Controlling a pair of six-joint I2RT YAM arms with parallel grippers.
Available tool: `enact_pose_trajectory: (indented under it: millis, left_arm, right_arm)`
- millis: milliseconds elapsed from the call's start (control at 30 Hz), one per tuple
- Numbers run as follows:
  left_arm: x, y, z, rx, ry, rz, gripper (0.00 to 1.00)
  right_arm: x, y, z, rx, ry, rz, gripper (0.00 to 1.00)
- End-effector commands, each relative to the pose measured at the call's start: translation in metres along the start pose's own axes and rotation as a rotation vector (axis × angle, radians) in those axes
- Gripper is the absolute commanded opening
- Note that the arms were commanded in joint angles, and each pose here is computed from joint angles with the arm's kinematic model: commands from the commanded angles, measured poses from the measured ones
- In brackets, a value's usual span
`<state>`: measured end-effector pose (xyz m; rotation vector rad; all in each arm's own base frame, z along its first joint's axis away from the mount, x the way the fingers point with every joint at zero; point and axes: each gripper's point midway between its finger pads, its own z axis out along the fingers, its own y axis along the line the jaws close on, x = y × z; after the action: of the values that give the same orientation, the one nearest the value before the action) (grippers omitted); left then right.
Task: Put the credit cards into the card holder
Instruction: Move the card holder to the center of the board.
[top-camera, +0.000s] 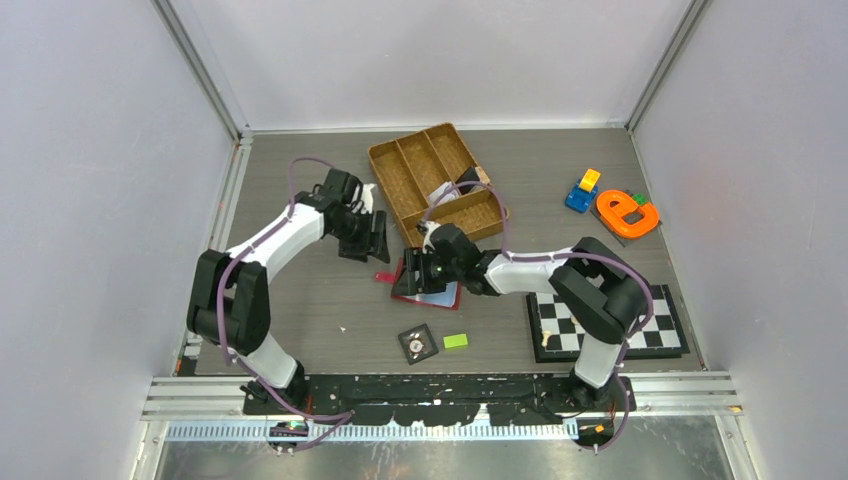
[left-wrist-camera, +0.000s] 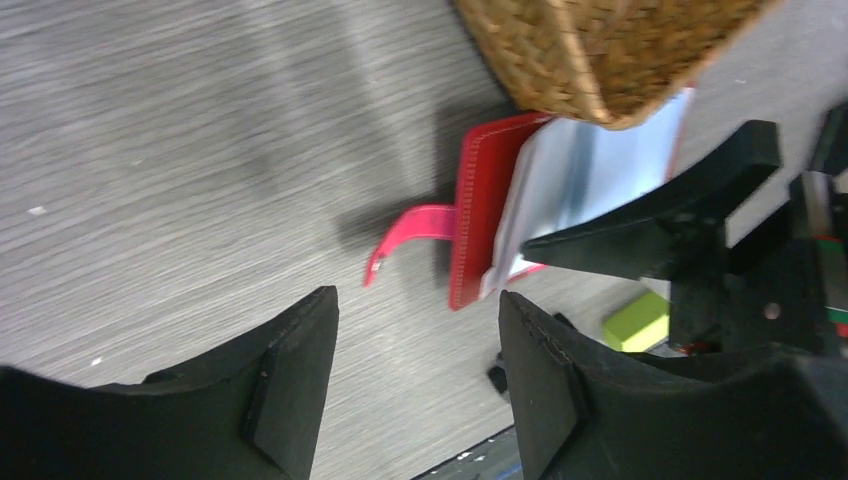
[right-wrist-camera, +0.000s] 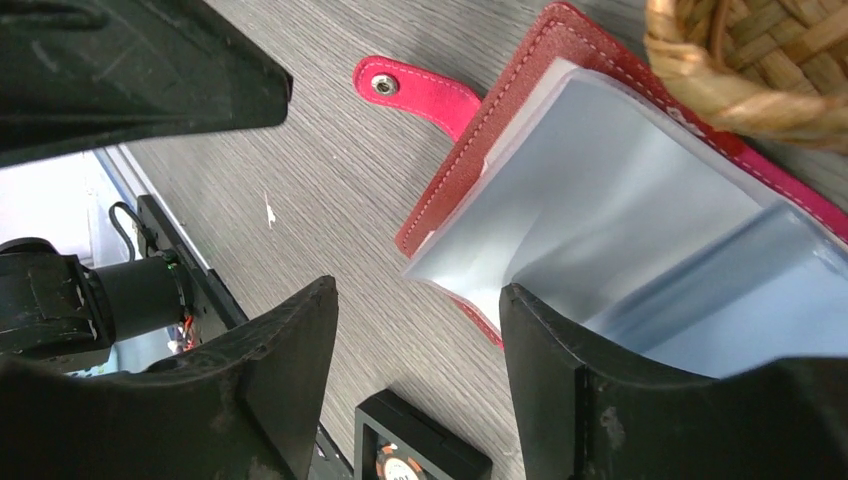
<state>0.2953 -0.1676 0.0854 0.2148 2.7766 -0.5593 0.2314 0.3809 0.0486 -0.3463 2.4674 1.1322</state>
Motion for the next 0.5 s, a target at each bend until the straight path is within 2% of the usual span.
enact_pose_trajectory:
  millis: [0,233,467]
  left_arm:
    - [-0.01,-0.037,-0.004,0.21,-0.039,-0.011,0.63]
    - [-0.008,-0.056,0.002,0.288,-0.03,-0.013,0.68]
    - [-0.007,-0.068,0.005,0.323,-0.031,0.001,0.71]
  right_arm:
    - [-0.026,0.021,-0.02,-0.006,-0.089,-0.071,0.68]
    - [-0.034,0.031,-0.062,0.015,-0.163,-0.107,0.71]
    - [-0.032,0.008,-0.072,0.107,-0.195,-0.11,0.71]
